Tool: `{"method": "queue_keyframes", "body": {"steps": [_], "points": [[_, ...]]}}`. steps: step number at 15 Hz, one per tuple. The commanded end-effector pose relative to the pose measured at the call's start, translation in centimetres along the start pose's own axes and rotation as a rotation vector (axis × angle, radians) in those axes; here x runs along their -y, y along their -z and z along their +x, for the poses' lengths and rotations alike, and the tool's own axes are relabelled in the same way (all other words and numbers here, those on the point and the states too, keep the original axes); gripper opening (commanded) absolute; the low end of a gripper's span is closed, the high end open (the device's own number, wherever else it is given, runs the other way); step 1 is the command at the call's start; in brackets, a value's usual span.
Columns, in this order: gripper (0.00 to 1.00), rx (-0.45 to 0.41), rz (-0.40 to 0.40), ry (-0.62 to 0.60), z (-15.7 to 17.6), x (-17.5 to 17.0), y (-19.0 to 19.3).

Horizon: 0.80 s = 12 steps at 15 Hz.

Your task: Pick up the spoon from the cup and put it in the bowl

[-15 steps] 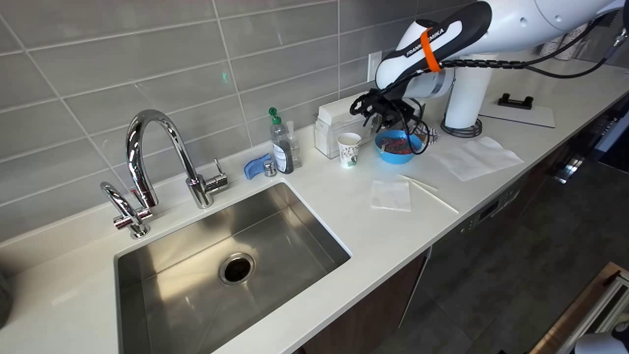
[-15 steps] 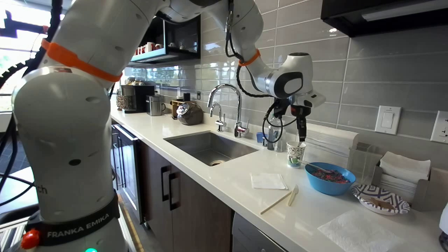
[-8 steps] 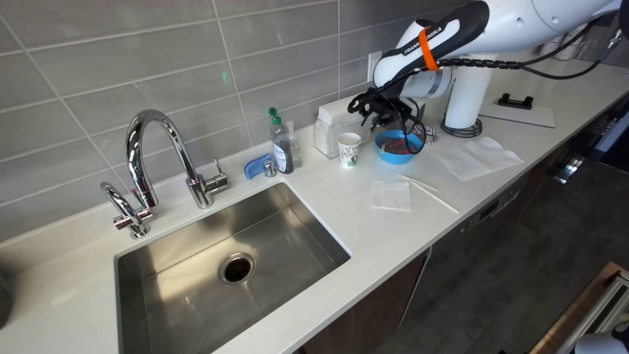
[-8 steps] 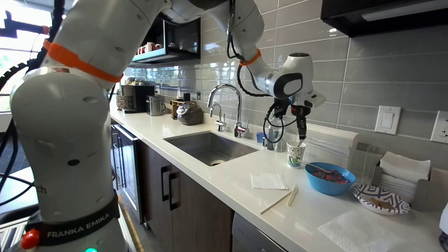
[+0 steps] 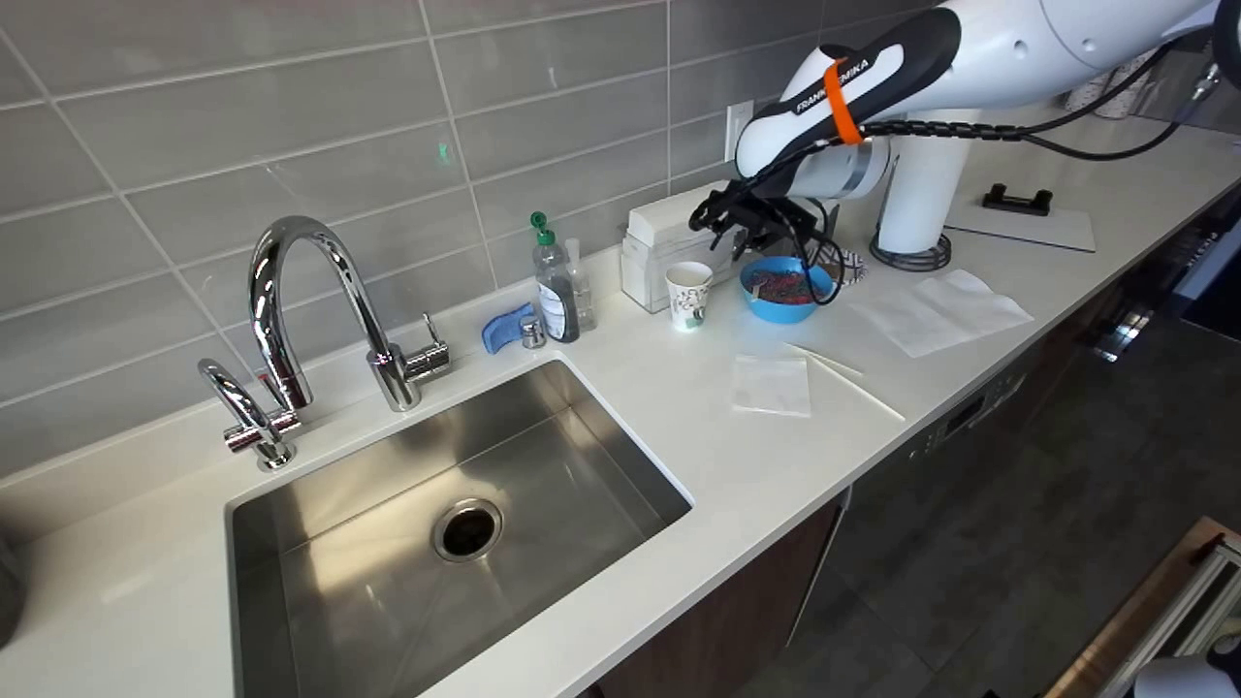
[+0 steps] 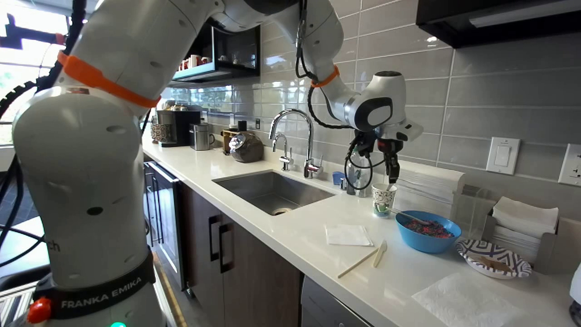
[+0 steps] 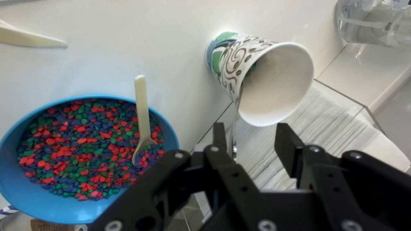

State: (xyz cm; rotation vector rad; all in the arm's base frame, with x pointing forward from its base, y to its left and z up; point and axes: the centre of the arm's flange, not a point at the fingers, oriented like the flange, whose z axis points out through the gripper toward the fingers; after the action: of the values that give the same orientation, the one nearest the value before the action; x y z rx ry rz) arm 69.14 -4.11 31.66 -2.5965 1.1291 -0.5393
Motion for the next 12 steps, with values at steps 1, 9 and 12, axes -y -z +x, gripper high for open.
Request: {"method": "queue_keyframes", "body": {"steps": [1, 9, 12], "points": [[0.44, -0.024, 0.027, 0.04, 0.28, -0.46, -0.74], [0.31, -0.055, 0.037, 0.086, 0.38, -0.69, -1.27], [0.19, -0.052, 0.039, 0.093, 0.29, -0.73, -1.34]]}}
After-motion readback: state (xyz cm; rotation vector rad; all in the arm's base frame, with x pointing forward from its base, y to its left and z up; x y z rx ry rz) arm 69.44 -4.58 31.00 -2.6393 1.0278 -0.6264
